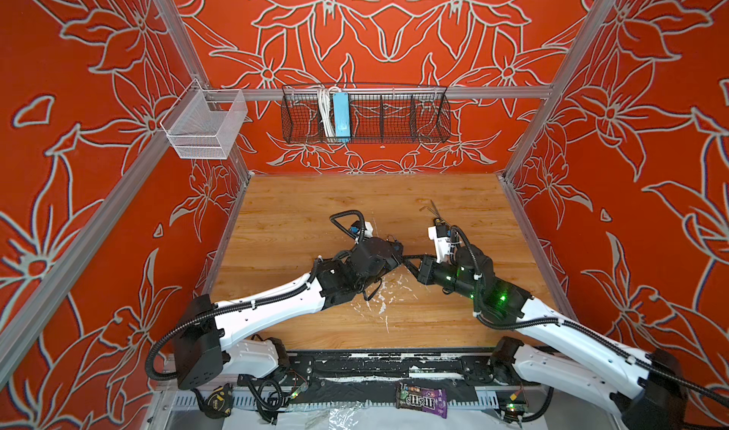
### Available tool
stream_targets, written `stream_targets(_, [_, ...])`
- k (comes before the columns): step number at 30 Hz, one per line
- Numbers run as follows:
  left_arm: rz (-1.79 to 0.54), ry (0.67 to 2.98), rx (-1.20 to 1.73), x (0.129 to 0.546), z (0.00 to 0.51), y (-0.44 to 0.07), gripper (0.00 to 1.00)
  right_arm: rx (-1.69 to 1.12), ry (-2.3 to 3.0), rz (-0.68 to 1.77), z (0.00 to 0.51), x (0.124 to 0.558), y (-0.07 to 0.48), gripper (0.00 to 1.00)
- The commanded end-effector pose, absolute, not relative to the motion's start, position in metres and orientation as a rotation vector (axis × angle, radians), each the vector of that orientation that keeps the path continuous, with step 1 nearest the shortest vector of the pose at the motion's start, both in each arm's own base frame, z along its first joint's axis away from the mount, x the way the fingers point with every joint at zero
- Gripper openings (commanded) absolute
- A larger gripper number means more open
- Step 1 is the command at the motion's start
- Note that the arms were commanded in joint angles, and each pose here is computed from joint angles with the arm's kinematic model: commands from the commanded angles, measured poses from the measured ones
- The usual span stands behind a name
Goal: Unlock with the key
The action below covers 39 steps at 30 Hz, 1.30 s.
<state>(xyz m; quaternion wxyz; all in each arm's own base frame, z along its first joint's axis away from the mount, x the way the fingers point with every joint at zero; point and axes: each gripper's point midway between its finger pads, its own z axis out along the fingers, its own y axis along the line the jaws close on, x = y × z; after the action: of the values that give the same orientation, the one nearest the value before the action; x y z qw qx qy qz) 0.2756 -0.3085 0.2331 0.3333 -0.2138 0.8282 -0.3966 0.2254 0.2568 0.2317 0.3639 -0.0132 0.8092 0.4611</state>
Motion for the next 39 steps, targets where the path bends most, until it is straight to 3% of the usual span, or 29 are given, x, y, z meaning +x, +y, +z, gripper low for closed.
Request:
stream_targets(1, [-1.101,2.113,-0.57,0.278,0.26,-0.311,0.0,-0.057,2.056,1.201,0.246,0.227,0.263,0.15])
stream_targets(7, [-1.151,2.127,-0.564,0.276,0.264,-0.319,0.0,-0.049,2.066,1.173,0.238,0.229,0.26,0.11])
stream_targets(13, [-1.227,2.127,-0.574,0.272,0.268,-0.326,0.0,-0.026,2.081,1.173,0.231,0.23,0.26,0.0])
stream_targets(39, [-1.392,2.079,-0.726,0.267,0.263,-0.327,0.0,0.177,1.96,1.71,0.265,0.229,0.277,0.0])
